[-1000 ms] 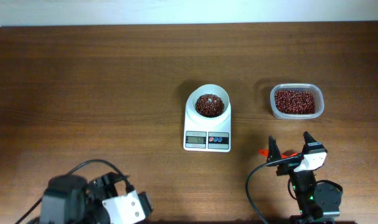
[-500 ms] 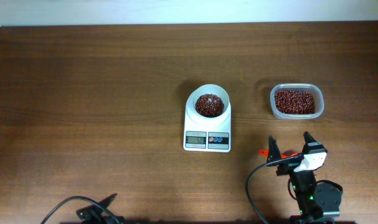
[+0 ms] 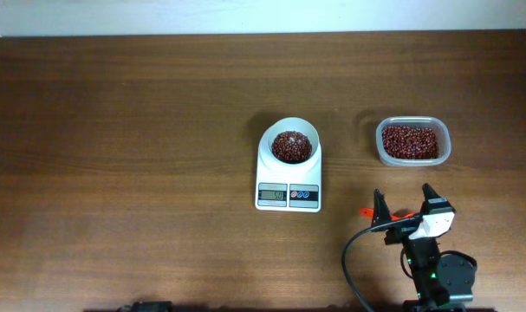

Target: Scoop and weigh 50g on scale

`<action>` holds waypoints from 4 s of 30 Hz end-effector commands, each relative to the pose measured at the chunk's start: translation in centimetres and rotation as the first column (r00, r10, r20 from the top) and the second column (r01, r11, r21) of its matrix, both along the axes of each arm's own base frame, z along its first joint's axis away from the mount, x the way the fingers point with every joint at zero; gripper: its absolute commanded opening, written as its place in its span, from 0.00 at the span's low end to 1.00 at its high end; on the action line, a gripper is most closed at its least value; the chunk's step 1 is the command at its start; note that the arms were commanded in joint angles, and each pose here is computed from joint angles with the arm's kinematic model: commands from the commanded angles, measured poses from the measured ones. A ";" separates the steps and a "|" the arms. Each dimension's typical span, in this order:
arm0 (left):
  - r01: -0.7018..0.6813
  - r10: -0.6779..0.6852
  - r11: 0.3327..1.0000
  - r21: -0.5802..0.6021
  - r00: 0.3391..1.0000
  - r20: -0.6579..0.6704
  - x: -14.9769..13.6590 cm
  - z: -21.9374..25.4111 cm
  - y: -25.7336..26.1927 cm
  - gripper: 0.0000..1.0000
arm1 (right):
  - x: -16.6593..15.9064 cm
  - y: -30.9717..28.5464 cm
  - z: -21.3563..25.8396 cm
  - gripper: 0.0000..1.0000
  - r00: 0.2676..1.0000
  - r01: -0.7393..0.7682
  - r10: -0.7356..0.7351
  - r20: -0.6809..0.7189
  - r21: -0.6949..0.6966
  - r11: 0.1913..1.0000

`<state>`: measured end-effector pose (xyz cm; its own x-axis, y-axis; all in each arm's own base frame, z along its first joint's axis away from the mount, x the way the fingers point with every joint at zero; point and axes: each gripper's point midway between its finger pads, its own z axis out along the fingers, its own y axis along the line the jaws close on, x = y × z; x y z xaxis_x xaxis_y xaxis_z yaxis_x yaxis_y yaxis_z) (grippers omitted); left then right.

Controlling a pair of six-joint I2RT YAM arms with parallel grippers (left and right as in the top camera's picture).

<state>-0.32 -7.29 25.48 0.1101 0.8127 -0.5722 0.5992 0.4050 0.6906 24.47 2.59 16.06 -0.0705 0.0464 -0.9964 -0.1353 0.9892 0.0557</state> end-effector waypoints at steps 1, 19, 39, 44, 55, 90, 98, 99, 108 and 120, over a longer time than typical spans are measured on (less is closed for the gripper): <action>0.019 -0.019 1.000 0.005 0.999 0.046 0.4 0.8 -0.3 0.99 | 0.0 0.0 -0.3 0.99 1.000 0.003 -0.003 -0.006 -0.001 1.000; -0.481 0.509 0.494 -0.724 0.835 -0.208 20.9 -3.2 5.3 0.99 | 0.0 0.0 -0.3 0.99 1.000 0.003 -0.003 -0.006 -0.001 1.000; -0.454 0.512 0.497 -0.740 0.841 -0.172 24.6 -9.8 5.4 0.99 | 0.0 0.0 -0.3 0.99 1.000 0.003 -0.003 -0.006 -0.001 1.000; -0.439 0.526 0.498 -0.748 0.839 -0.143 24.8 -9.8 5.7 0.99 | 0.0 0.0 -0.3 0.99 1.000 0.004 -0.004 -0.006 -0.001 1.000; -0.458 0.518 0.500 -0.735 0.838 -0.169 25.0 -10.6 5.6 0.99 | 0.0 0.0 -0.3 0.99 1.000 0.003 -0.003 -0.006 -0.001 1.000; -0.407 0.491 0.514 -0.755 0.862 -0.130 24.7 -9.5 4.8 0.99 | 0.0 0.0 -0.3 0.99 1.000 0.004 -0.004 -0.006 -0.001 1.000; -0.449 0.576 0.475 -0.757 0.809 -0.118 24.9 -9.3 6.5 0.99 | 0.0 0.0 -0.3 0.99 1.000 0.003 -0.003 -0.006 -0.001 1.000; -0.460 0.569 0.479 -0.748 0.811 -0.135 24.9 -9.8 6.4 0.99 | 0.0 0.0 -0.3 0.99 1.000 0.004 -0.004 -0.006 -0.001 1.000; -0.463 0.572 0.478 -0.747 0.809 -0.136 24.9 -9.8 6.4 0.99 | 0.0 0.0 -0.3 0.99 1.000 0.003 -0.003 -0.006 -0.001 1.000; -0.463 0.572 0.478 -0.747 0.809 -0.136 24.9 -9.8 6.4 0.99 | 0.0 0.0 -0.3 0.99 1.000 0.004 -0.004 -0.006 -0.001 1.000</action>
